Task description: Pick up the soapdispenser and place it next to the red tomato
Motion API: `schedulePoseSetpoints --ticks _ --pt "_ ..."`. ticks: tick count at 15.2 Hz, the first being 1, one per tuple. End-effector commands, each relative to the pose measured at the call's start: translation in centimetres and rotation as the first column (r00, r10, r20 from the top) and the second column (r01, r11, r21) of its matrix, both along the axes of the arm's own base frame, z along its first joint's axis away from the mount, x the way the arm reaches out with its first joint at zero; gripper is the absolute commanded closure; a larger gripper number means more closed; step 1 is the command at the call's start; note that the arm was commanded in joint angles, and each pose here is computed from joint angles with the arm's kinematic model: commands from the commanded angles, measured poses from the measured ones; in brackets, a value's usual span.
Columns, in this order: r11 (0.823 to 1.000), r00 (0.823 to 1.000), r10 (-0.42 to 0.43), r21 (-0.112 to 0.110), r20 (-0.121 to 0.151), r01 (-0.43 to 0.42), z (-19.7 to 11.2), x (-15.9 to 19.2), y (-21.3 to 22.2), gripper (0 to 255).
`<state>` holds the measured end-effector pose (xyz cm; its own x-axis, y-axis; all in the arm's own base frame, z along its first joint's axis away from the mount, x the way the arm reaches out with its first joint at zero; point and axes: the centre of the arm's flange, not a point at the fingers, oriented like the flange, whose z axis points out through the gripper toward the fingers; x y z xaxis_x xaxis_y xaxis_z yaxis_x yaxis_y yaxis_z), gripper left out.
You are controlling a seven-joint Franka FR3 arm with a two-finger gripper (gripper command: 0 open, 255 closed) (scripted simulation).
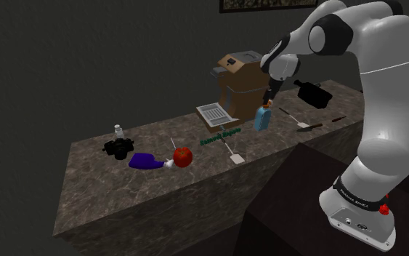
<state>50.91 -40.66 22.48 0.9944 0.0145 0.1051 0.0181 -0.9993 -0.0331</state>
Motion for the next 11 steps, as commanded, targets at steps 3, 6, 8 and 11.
schedulePoseSetpoints --ticks 3,6,8,11 --pt "1.000 1.000 0.000 0.000 0.000 0.000 -2.2 0.3 0.1 0" --pt "1.000 1.000 0.000 0.000 0.000 0.000 -2.5 0.3 0.1 0" --pt "1.000 1.000 0.000 0.000 0.000 0.000 -2.5 0.3 0.1 0" --pt "1.000 1.000 0.000 0.000 0.000 0.000 -2.5 0.3 0.1 0"
